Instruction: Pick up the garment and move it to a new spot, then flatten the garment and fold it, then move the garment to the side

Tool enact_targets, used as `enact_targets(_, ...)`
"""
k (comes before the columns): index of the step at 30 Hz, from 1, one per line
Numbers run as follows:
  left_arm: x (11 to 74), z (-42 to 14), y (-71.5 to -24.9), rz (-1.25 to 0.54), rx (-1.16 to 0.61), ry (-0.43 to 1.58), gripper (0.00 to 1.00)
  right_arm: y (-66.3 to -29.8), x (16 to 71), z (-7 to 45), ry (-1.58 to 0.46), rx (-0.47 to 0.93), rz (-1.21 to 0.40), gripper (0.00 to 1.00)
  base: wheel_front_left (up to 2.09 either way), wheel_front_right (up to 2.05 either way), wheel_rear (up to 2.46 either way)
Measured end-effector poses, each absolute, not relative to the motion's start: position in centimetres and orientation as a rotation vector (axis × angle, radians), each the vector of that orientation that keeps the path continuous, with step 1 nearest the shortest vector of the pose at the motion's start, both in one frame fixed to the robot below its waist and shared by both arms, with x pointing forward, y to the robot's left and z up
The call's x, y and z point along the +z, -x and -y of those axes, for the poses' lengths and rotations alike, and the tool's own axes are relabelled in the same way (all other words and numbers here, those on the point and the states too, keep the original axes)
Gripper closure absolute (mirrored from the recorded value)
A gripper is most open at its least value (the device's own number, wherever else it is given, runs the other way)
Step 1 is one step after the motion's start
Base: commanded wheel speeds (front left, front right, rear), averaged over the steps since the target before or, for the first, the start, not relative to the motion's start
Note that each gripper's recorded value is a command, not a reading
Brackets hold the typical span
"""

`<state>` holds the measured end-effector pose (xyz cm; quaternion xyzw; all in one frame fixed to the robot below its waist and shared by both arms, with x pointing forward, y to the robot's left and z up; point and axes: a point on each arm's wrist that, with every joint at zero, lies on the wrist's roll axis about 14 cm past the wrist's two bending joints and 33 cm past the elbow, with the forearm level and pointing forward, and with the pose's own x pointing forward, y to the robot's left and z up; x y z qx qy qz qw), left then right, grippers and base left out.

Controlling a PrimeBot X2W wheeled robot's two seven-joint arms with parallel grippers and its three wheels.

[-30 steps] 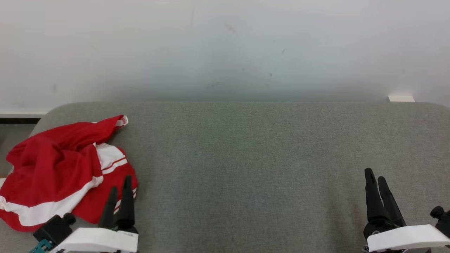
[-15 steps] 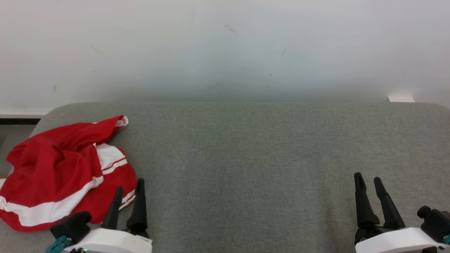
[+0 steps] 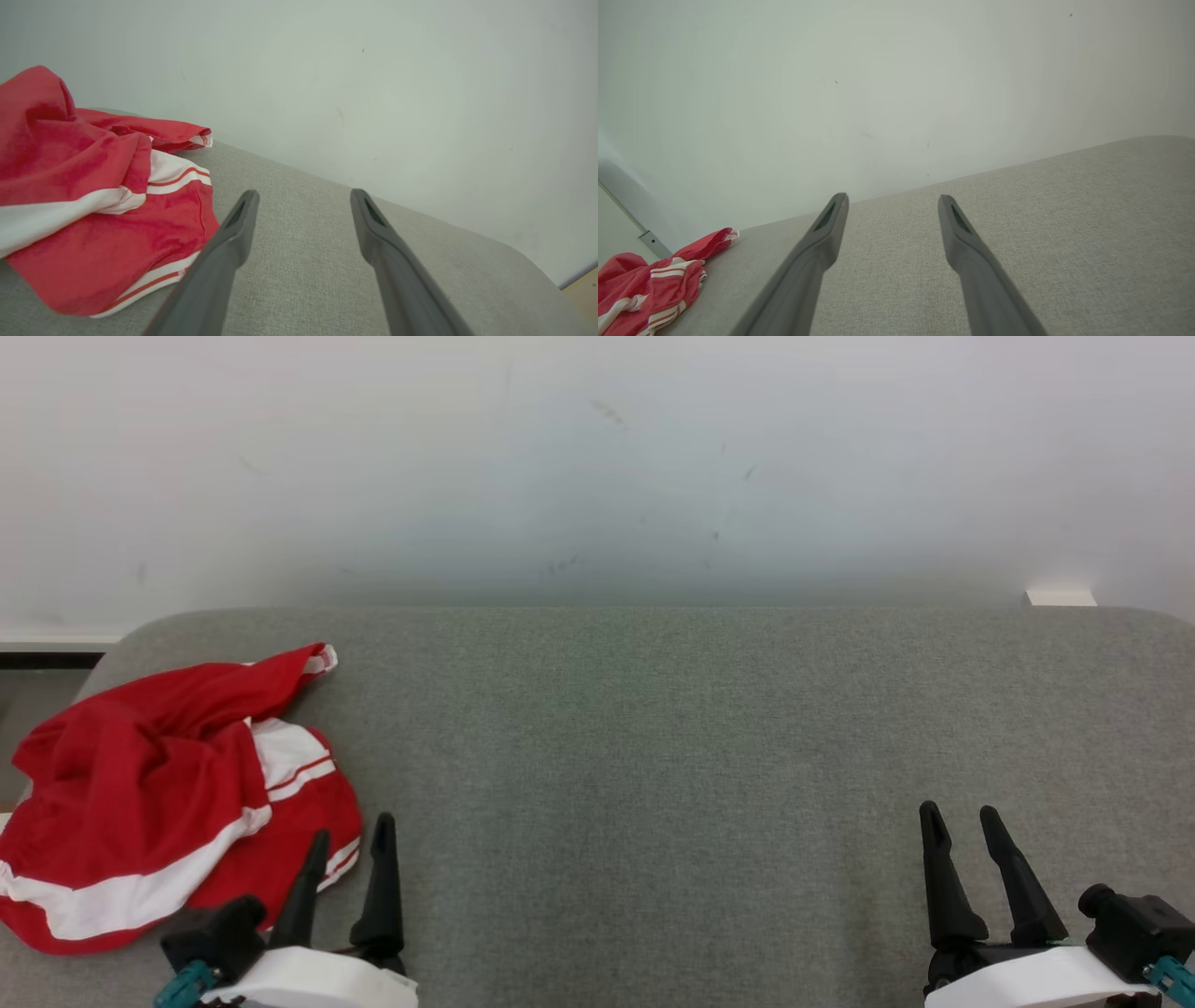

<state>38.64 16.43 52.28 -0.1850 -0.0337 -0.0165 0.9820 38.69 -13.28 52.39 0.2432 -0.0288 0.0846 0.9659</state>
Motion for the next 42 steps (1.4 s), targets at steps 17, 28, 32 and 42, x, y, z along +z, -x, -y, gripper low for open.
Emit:
enact_targets(17, 53.1, -15.5, -38.6, 0.115, -0.072, 0.215, 0.00, -38.6, 53.1, 13.3, -0.370, 0.180, 0.104, 0.00, 0.00, 0.00, 0.00)
enact_targets(28, 53.6, -14.9, -38.5, 0.141, -0.094, 0.133, 0.00, -38.4, 53.5, 13.5, -0.311, 0.180, 0.133, 0.00, 0.00, 0.00, 0.00)
enact_targets(32, 53.8, -14.7, -38.5, 0.151, -0.100, 0.100, 0.00, -38.4, 53.7, 13.5, -0.295, 0.183, 0.143, 0.00, 0.00, 0.00, 0.00)
enact_targets(42, 53.9, -14.7, -38.5, 0.168, -0.103, 0.058, 0.00, -38.4, 54.3, 13.3, -0.257, 0.192, 0.173, 0.00, 0.00, 0.00, 0.00)
